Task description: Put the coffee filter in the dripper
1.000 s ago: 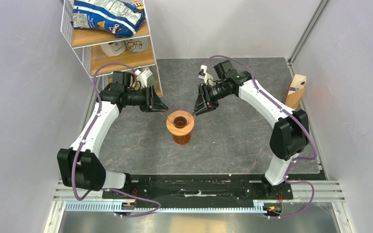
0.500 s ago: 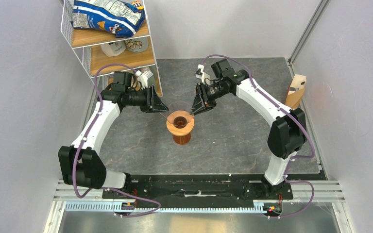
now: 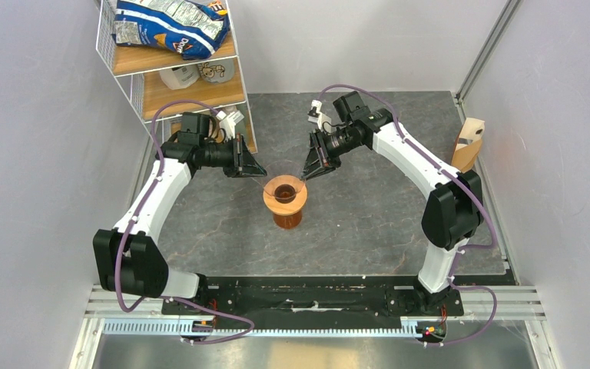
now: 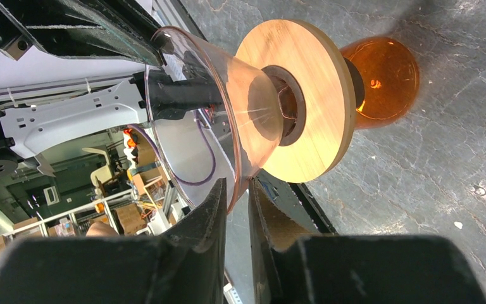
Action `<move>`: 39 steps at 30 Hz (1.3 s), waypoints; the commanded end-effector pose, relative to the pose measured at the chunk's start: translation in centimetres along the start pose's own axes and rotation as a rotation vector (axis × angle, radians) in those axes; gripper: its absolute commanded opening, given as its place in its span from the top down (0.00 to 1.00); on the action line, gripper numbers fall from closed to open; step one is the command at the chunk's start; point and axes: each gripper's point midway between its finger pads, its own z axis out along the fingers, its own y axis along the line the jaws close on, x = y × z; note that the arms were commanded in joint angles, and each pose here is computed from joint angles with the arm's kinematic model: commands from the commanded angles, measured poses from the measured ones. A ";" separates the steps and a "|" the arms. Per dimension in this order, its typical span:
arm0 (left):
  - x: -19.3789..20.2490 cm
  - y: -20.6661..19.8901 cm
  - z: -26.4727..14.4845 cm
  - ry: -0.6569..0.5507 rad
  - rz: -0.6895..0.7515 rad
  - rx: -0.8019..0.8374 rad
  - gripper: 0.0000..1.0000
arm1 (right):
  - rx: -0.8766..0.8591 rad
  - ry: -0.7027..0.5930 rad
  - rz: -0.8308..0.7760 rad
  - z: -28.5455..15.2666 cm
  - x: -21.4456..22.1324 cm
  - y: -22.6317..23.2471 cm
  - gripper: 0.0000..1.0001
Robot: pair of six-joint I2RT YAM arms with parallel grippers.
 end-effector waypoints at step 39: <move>3.4 4.3 1.6 0.064 0.061 -0.125 0.98 | 0.086 0.056 -0.041 1.6 0.8 -3.2 0.84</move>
